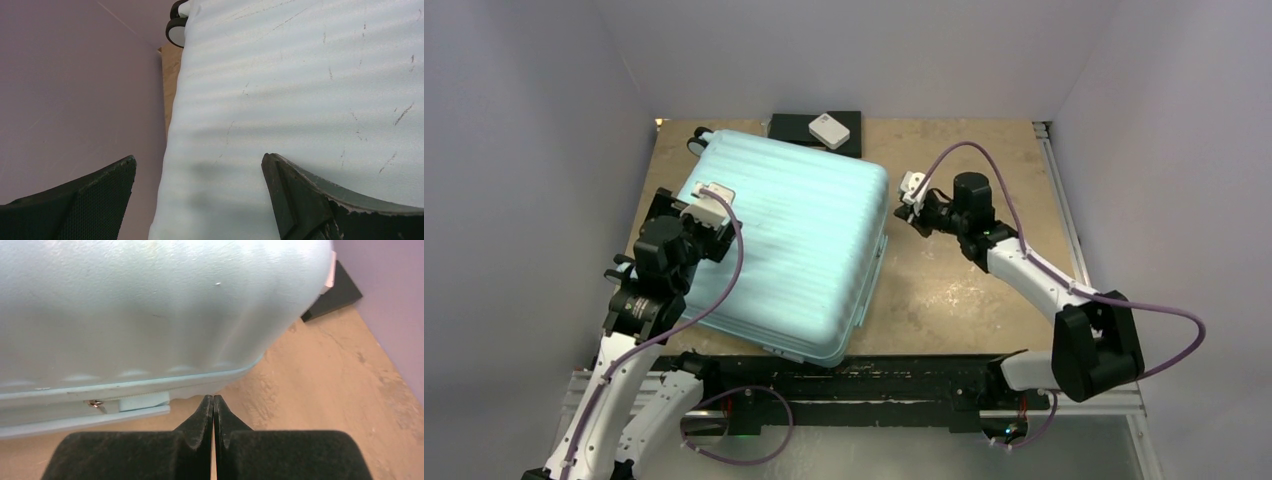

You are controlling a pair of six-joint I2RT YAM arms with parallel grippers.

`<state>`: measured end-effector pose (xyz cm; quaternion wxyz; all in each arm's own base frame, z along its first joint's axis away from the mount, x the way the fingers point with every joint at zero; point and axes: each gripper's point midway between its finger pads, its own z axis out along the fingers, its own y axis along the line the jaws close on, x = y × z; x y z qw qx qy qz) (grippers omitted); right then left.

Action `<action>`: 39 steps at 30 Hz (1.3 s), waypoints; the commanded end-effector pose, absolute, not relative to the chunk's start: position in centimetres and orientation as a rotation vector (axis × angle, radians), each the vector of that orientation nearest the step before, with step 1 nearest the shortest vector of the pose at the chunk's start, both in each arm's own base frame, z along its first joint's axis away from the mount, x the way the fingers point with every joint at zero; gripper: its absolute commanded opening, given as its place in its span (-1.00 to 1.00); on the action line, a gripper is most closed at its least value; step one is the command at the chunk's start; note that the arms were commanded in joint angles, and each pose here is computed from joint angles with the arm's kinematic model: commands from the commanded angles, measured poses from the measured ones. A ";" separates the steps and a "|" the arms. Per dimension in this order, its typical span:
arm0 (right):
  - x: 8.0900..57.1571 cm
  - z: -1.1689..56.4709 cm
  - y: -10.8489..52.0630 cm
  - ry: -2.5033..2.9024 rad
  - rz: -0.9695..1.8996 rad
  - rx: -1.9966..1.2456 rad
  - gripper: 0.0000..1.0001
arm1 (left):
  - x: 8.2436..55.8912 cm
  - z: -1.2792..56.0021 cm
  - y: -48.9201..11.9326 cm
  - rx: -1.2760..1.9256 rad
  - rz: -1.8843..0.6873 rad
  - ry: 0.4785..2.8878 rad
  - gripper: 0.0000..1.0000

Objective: Pack the luggage
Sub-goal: Zip the luggage at the center of the board.

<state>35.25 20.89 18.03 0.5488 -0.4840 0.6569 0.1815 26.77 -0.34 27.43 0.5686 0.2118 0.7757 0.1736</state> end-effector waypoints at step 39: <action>28.2 13.7 26.2 1.368 0.972 -1.410 -0.05 | 24.7 21.2 -0.2 0.597 0.390 2.021 0.99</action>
